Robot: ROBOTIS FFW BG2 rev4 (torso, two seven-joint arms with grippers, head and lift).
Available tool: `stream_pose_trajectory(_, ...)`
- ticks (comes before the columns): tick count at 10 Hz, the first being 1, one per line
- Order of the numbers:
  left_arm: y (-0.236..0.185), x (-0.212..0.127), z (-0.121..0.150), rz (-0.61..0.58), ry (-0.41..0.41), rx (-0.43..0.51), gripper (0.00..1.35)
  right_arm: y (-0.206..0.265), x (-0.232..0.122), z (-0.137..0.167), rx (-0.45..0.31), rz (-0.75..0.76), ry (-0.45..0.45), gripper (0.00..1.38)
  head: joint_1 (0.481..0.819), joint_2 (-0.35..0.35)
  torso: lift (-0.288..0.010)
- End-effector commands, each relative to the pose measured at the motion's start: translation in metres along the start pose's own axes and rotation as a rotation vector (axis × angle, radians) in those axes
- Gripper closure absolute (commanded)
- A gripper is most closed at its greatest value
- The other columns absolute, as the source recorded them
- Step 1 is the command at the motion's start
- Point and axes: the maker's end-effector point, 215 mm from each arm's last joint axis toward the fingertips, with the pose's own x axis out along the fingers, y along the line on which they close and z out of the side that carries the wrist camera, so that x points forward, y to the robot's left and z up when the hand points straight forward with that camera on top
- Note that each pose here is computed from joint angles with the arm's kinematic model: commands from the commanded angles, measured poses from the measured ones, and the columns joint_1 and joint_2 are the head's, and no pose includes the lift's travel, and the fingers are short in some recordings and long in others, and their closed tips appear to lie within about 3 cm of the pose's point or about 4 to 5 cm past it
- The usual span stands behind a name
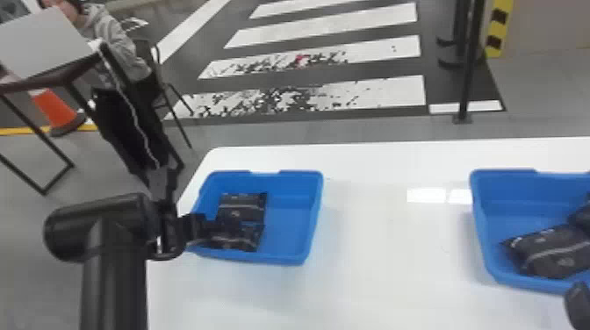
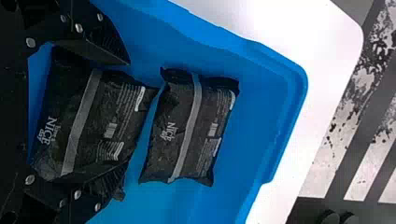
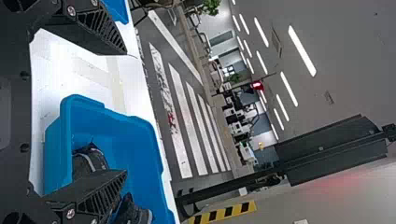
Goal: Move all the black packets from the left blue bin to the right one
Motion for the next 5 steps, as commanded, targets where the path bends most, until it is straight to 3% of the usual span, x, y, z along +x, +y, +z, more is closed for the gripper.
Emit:
stream_pose_trajectory(1,0.004,0.004,-0.007,0.003,0.018,-0.018,0.69,0.0,0.0,-0.002,0.014,0.0,0.004,0.12,0.695,0.35,-0.154)
stream_pose_trajectory(3,0.013,0.005,-0.008,0.005,-0.013,-0.021,1.24,0.0,-0.001,-0.003,0.017,0.002,0.005,0.12,0.695,0.35,-0.154)
stream_pose_trajectory(5,-0.003,0.0,0.004,-0.042,-0.067,0.006,1.2,0.001,-0.001,-0.004,0.026,0.002,0.008,0.12,0.695,0.35,-0.154)
